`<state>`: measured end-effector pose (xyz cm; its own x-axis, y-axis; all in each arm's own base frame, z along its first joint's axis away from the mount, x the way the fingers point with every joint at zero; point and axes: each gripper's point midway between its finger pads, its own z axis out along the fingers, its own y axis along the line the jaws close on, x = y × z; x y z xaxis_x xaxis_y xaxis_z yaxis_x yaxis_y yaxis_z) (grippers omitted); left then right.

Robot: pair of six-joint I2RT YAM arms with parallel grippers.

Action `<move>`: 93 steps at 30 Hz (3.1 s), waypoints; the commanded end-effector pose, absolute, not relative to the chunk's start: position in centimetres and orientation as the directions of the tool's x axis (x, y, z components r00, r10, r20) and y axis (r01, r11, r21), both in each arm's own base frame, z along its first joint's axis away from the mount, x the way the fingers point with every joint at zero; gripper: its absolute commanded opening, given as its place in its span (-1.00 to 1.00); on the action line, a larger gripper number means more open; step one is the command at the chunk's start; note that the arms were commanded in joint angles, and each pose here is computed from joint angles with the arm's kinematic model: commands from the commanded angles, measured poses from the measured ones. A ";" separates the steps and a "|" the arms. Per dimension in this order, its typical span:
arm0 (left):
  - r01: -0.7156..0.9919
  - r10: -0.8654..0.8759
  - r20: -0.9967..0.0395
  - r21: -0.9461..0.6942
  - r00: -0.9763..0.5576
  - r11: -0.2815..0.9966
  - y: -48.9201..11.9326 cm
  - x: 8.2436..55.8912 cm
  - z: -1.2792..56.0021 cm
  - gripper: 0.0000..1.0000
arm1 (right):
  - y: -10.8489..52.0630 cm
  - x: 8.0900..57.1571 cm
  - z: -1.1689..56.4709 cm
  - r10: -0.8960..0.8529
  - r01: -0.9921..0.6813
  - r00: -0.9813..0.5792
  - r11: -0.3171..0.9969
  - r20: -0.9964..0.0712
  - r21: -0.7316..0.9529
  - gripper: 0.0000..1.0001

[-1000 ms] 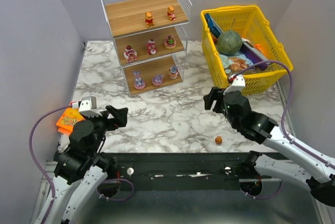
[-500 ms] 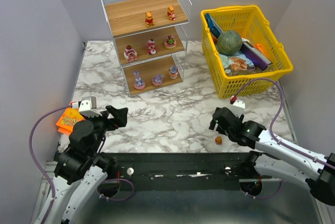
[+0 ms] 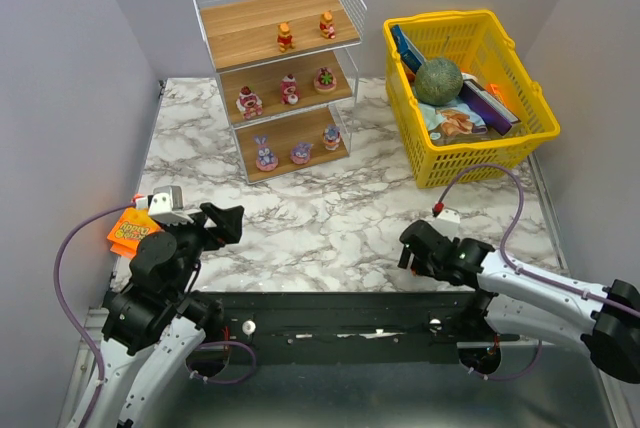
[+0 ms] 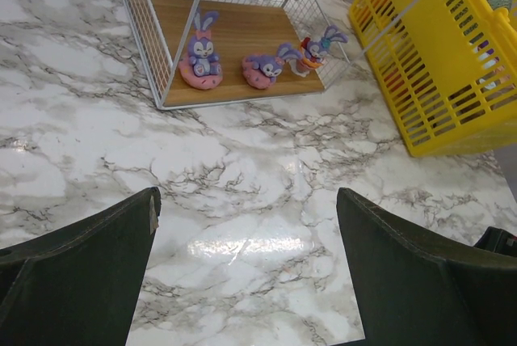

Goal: Place and organize the plastic toys onto the shelf

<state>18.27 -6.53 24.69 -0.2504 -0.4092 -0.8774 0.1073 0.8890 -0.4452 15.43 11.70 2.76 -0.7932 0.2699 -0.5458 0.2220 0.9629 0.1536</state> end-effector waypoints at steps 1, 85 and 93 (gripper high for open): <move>0.111 -0.413 -0.883 -0.444 -0.224 0.889 -6.2 18.1 25.0 0.98 | 11.9 14.9 2.8 0.287 0.239 -0.799 0.958 -0.528 0.160 0.55; 0.078 -0.409 -0.881 -0.437 -0.238 0.896 -6.0 18.5 24.6 0.98 | 33.4 20.0 8.5 -0.089 -0.713 -0.274 0.688 -0.958 0.140 0.55; 0.076 -0.406 -0.881 -0.434 -0.245 0.897 -6.0 18.6 24.4 0.98 | 32.6 20.6 6.9 -0.049 -0.675 -0.209 0.730 -0.977 0.108 0.50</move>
<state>18.32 -6.34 24.70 -0.2451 -0.4110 -0.8781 0.0975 0.8907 -0.4441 19.56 33.00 5.28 -0.3035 -0.1520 -0.9406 -0.7074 0.6973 0.1155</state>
